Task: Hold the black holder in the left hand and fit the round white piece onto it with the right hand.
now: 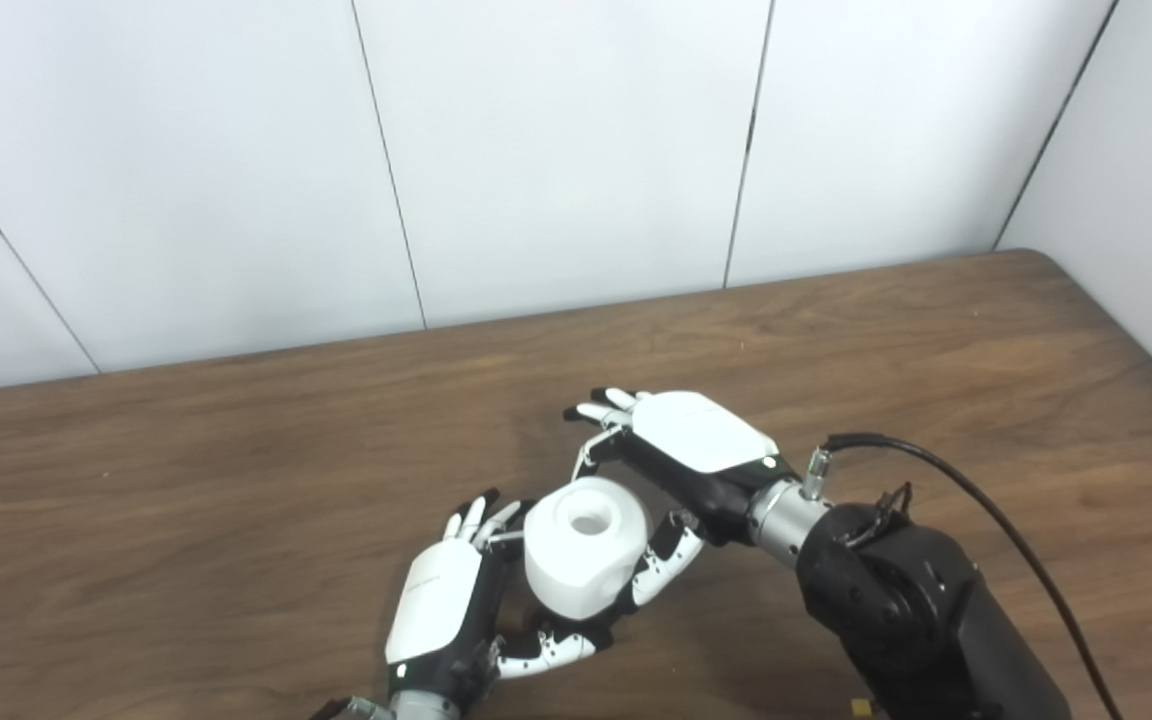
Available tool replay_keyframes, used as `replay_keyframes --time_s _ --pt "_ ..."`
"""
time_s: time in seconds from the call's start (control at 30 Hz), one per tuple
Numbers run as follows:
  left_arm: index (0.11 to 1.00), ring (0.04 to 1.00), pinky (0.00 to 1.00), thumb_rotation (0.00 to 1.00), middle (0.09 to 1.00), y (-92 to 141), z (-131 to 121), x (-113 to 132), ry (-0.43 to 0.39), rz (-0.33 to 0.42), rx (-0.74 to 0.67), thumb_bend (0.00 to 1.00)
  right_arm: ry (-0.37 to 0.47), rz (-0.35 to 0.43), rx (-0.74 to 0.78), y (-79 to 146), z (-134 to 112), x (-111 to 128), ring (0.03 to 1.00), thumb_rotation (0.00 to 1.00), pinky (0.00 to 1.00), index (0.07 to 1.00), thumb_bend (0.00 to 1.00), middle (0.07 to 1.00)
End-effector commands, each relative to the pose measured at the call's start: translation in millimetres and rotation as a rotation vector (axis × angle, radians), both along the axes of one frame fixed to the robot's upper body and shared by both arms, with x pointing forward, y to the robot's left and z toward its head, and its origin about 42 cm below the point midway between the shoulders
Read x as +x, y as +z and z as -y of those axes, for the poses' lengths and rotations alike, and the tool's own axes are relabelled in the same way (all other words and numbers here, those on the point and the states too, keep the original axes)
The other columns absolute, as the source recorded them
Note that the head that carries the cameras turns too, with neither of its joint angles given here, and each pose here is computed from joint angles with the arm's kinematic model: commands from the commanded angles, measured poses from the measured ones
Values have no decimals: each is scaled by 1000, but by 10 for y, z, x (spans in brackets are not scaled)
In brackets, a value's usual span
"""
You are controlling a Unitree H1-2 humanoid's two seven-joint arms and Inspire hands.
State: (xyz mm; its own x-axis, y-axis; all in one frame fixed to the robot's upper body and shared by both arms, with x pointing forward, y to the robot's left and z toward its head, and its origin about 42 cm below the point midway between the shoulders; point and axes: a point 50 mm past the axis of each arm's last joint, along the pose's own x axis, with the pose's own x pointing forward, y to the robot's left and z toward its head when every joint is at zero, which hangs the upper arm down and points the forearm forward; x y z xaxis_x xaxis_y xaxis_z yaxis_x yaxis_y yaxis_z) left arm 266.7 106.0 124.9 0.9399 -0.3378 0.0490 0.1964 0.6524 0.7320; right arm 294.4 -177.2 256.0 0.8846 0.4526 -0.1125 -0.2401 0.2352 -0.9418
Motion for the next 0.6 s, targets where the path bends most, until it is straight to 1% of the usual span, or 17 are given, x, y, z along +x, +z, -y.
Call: replay_keyframes --time_s 0.0,0.27,0.57 --pt "478 1000 1000 47 886 84 5 -31 -10 28 -15 520 20 62 -1 105 -35 31 1000 126 1000 479 515 941" --pt "479 1000 1000 46 892 87 -34 -35 -6 10 -13 520 24 30 -5 52 -57 -2 1000 126 1000 478 515 937" --pt "479 1000 1000 47 889 91 -53 -24 -5 14 -8 520 27 -1 -27 -9 -62 -65 1000 127 997 478 517 937"
